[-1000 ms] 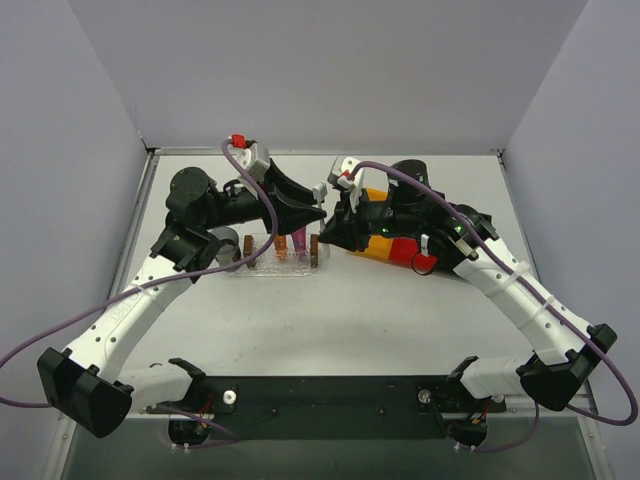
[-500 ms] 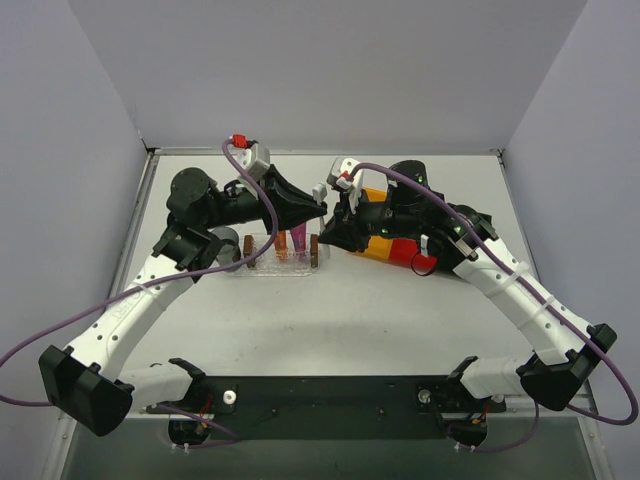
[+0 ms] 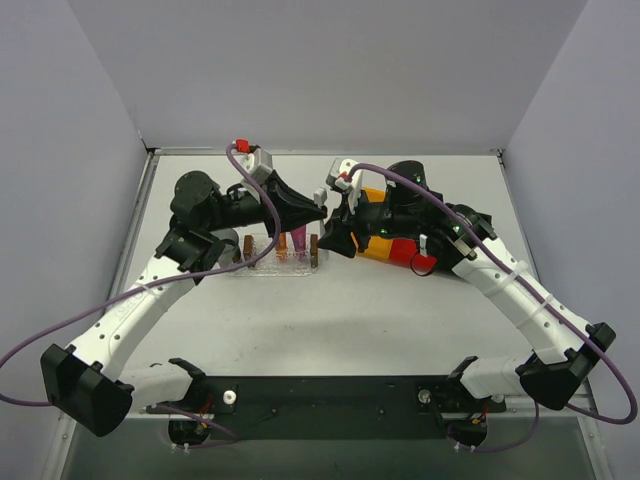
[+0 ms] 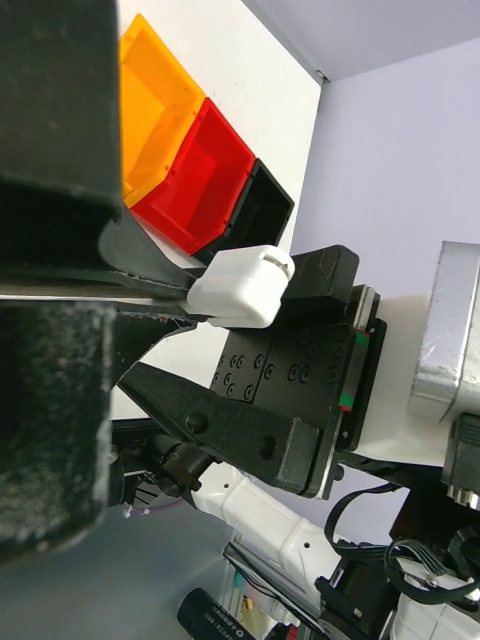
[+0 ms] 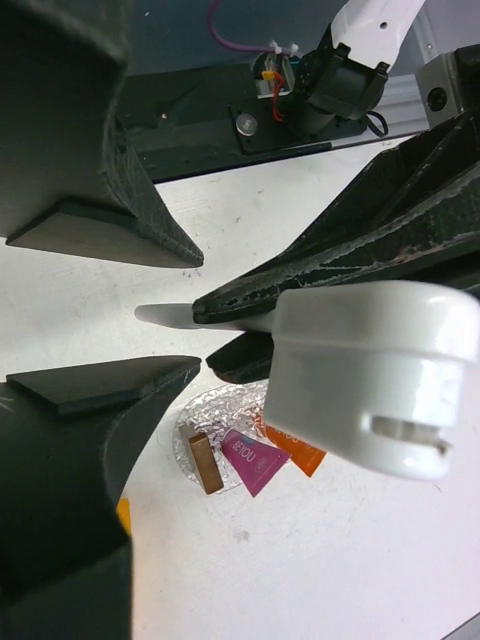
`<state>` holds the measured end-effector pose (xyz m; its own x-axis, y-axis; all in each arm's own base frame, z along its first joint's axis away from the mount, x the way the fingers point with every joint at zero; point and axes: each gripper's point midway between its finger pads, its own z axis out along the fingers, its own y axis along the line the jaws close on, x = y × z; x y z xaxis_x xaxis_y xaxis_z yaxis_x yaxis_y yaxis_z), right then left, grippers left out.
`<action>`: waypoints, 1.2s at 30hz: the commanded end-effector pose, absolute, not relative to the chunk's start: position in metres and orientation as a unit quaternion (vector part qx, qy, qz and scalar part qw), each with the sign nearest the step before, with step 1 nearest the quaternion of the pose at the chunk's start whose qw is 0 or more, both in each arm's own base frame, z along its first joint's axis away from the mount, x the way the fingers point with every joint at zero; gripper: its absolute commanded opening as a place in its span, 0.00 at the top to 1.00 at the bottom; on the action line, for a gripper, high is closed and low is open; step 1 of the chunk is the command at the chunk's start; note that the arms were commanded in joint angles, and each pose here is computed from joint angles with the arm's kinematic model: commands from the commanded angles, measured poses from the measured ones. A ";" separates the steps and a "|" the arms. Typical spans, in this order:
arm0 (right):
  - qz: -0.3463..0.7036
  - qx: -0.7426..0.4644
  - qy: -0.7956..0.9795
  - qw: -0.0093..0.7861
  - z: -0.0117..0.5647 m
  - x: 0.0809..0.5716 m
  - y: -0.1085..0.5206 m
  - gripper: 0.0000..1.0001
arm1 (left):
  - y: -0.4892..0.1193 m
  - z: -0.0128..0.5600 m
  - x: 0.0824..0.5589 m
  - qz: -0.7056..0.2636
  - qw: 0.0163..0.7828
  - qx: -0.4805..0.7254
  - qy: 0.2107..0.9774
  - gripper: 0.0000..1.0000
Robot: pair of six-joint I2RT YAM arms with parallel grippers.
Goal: Prepare toiletry sets of a toothbrush and toothpaste on the tray
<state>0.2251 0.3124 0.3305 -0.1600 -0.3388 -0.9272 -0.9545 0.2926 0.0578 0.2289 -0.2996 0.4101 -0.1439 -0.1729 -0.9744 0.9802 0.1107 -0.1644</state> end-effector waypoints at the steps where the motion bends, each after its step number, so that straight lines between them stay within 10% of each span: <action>1: 0.351 -0.483 0.652 0.467 0.353 0.225 0.314 0.62 | -0.294 0.423 0.225 -0.525 0.561 0.392 0.506 1.00; 12: 0.303 -0.483 0.665 0.482 0.338 0.231 0.294 0.39 | -0.271 0.407 0.259 -0.417 0.624 0.366 0.550 1.00; 36: 0.230 -0.428 0.715 0.502 0.309 0.252 0.222 0.39 | -0.170 0.365 0.315 -0.280 0.699 0.232 0.616 1.00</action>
